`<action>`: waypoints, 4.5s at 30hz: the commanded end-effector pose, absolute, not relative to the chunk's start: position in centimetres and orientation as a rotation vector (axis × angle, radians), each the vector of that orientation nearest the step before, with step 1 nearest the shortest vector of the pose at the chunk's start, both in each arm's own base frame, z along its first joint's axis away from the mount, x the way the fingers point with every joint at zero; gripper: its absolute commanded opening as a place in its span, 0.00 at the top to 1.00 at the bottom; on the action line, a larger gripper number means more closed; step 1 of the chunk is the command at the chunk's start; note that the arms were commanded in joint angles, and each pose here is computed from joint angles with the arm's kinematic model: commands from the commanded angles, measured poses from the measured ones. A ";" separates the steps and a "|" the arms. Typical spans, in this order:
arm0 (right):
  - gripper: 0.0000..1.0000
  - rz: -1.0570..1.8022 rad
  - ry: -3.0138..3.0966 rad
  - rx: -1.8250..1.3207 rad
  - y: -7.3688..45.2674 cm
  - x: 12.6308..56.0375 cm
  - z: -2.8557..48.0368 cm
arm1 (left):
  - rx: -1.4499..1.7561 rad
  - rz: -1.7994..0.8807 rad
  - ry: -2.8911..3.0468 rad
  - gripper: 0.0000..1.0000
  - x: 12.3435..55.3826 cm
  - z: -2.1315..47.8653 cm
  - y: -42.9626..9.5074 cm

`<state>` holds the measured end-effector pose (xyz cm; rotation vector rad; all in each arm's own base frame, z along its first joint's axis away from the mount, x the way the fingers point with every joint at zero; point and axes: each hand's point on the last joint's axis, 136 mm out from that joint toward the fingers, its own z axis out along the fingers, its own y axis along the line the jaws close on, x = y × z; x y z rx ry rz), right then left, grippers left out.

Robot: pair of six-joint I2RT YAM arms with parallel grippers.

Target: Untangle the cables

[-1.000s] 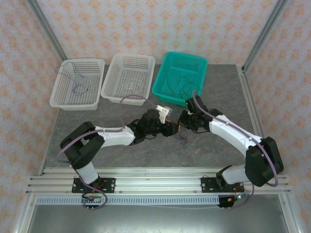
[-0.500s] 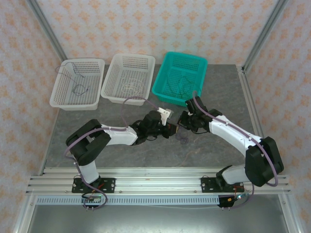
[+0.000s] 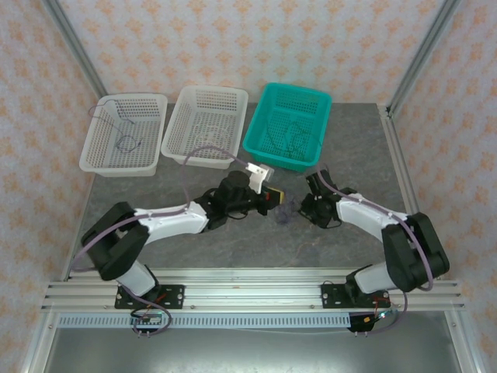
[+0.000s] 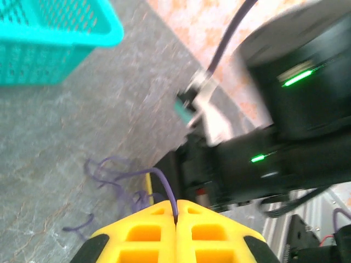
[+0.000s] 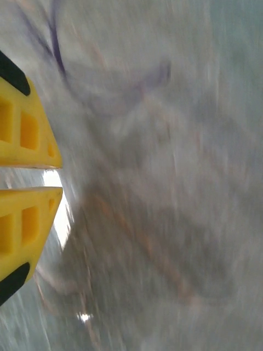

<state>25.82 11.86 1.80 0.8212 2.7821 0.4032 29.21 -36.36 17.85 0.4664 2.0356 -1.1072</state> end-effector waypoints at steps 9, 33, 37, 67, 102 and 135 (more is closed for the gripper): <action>0.75 0.388 2.649 0.945 9.1 26.3 1.8 | 0.391 -0.966 1.966 1.00 30.6 25.0 -31.3; 0.38 0.793 1.739 -0.299 25.4 32.1 19.0 | 0.479 -1.098 1.892 1.00 28.0 29.0 -31.7; 0.71 0.679 1.871 -0.180 24.3 34.1 14.8 | 0.469 -1.060 1.836 1.00 27.5 32.1 -30.2; 0.14 0.924 1.840 -0.175 20.2 27.1 18.7 | 0.077 -0.914 1.857 1.00 31.1 33.7 -18.9; 0.88 0.557 1.919 -0.263 28.7 33.6 5.9 | -0.128 -0.438 1.688 1.00 27.3 45.2 -8.3; 1.00 0.656 1.777 -0.437 23.0 28.1 24.9 | 0.395 -0.665 1.789 0.27 27.9 24.9 -18.7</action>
